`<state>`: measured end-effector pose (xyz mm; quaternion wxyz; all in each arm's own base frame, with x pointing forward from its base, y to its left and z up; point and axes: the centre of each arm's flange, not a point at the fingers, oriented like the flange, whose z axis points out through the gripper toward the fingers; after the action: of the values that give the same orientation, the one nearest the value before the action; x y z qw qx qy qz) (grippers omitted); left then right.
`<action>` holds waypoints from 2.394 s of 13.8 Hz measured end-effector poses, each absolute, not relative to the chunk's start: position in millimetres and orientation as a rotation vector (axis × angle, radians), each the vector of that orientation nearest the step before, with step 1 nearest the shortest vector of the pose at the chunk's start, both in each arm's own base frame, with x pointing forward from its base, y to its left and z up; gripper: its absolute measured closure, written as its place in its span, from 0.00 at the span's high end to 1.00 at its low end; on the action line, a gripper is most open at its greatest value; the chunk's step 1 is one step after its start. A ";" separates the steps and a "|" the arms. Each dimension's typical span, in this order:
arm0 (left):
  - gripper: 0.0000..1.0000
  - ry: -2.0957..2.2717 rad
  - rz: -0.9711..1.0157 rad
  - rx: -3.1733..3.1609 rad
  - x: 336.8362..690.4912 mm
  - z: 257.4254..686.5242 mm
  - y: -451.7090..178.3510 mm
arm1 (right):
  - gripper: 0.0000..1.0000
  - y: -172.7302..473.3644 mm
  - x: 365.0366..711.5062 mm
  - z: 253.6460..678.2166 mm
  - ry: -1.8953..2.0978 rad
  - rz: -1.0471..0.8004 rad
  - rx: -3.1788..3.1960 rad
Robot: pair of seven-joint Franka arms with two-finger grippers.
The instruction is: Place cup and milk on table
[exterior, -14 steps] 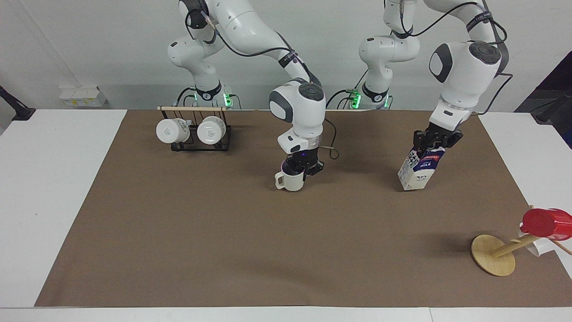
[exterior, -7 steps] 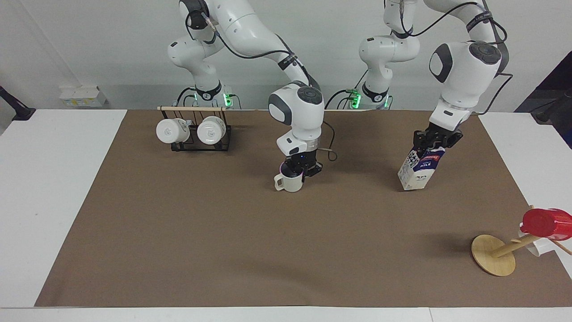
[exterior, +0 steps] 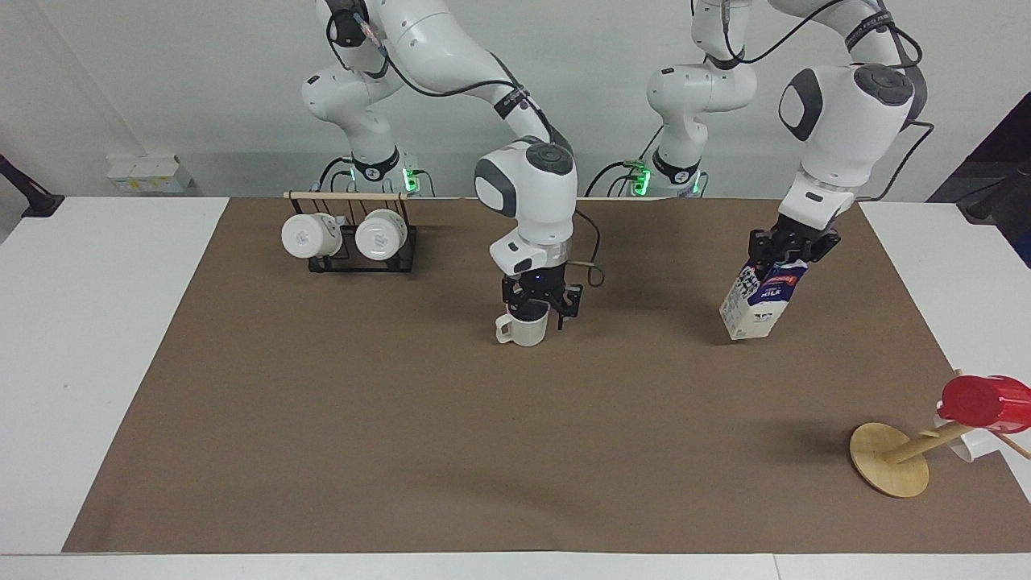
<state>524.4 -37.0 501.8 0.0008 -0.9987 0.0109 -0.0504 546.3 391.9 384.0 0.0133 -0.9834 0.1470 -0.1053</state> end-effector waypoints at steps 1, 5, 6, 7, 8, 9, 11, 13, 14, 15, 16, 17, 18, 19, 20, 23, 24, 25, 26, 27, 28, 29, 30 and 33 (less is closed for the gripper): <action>0.52 0.039 -0.151 -3.136 525.2 504.8 -40.8 | 1.00 379.0 549.6 401.7 0.437 -0.324 -3.073; 0.46 0.033 -0.104 -3.143 517.3 511.2 -96.7 | 1.00 317.8 553.0 476.1 0.358 -0.251 -3.093; 0.46 0.024 -0.094 -3.147 511.7 512.0 -120.6 | 1.00 302.3 552.8 489.0 0.328 -0.230 -3.105; 0.46 0.006 -0.092 -3.151 504.4 513.0 -147.8 | 1.00 287.4 552.6 498.9 0.303 -0.208 -3.119; 0.46 -0.016 -0.094 -3.155 495.5 513.9 -176.1 | 1.00 274.1 552.9 505.5 0.286 -0.186 -3.133; 0.46 -0.035 -0.100 -3.160 485.3 515.4 -204.2 | 1.00 260.6 553.5 511.1 0.269 -0.166 -3.145; 0.46 -0.016 -0.127 -3.174 466.7 517.6 -248.8 | 1.00 230.4 557.2 520.5 0.219 -0.131 -3.166; 0.46 0.010 -0.174 -3.197 454.1 515.6 -283.2 | 1.00 191.1 562.8 533.2 0.184 -0.116 -3.176; 0.46 0.008 -0.196 -3.209 451.6 512.3 -295.4 | 1.00 172.4 565.0 540.4 0.177 -0.120 -3.176; 0.47 0.008 -0.206 -3.217 450.5 508.3 -303.8 | 1.00 153.8 566.0 547.8 0.170 -0.121 -3.176; 0.47 0.008 -0.213 -3.222 451.1 504.3 -308.6 | 1.00 136.4 565.5 554.2 0.164 -0.113 -3.179; 0.47 0.006 -0.219 -3.226 453.0 501.4 -310.1 | 1.00 118.6 564.5 561.6 0.158 -0.111 -3.181; 0.47 0.002 -0.226 -3.229 455.2 498.9 -310.0 | 1.00 102.5 563.1 568.3 0.159 -0.111 -3.181; 0.47 -0.002 -0.231 -3.231 457.2 496.1 -309.6 | 1.00 86.9 560.7 574.8 0.172 -0.106 -3.181; 0.47 -0.003 -0.232 -3.232 458.0 492.9 -309.5 | 1.00 74.6 558.9 580.1 0.181 -0.107 -3.181; 0.47 -0.003 -0.238 -3.235 459.9 483.5 -310.4 | 1.00 41.2 552.6 583.8 0.146 -0.038 -3.186; 0.47 -0.004 -0.232 -3.234 460.6 479.4 -310.7 | 1.00 30.1 550.7 582.6 0.161 -0.003 -3.174; 0.47 -0.004 -0.225 -3.233 461.7 474.7 -311.2 | 1.00 18.0 549.1 581.3 0.179 0.027 -3.165; 0.47 -0.004 -0.218 -3.232 463.5 469.2 -312.2 | 1.00 4.4 547.3 580.1 0.186 0.055 -3.157; 0.47 -0.005 -0.211 -3.232 465.1 464.4 -312.9 | 1.00 -7.5 546.3 579.7 0.195 0.068 -3.154; 0.47 -0.006 -0.208 -3.232 467.0 459.7 -313.6 | 1.00 -18.3 545.5 579.8 0.206 0.072 -3.152; 0.47 -0.007 -0.210 -3.234 469.1 455.8 -314.4 | 1.00 -28.4 544.6 580.8 0.214 0.069 -3.150; 0.48 -0.009 -0.210 -3.235 470.5 452.9 -314.7 | 1.00 -36.5 543.1 583.0 0.223 0.063 -3.143; 0.49 -0.007 -0.217 -3.232 473.1 446.7 -314.5 | 1.00 -47.9 537.5 605.7 0.255 0.000 -3.096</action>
<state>473.1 -314.5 446.7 -0.0488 -0.9966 -0.0021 -0.0668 537.5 -47.9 605.7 0.0173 -0.9965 0.0819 0.0001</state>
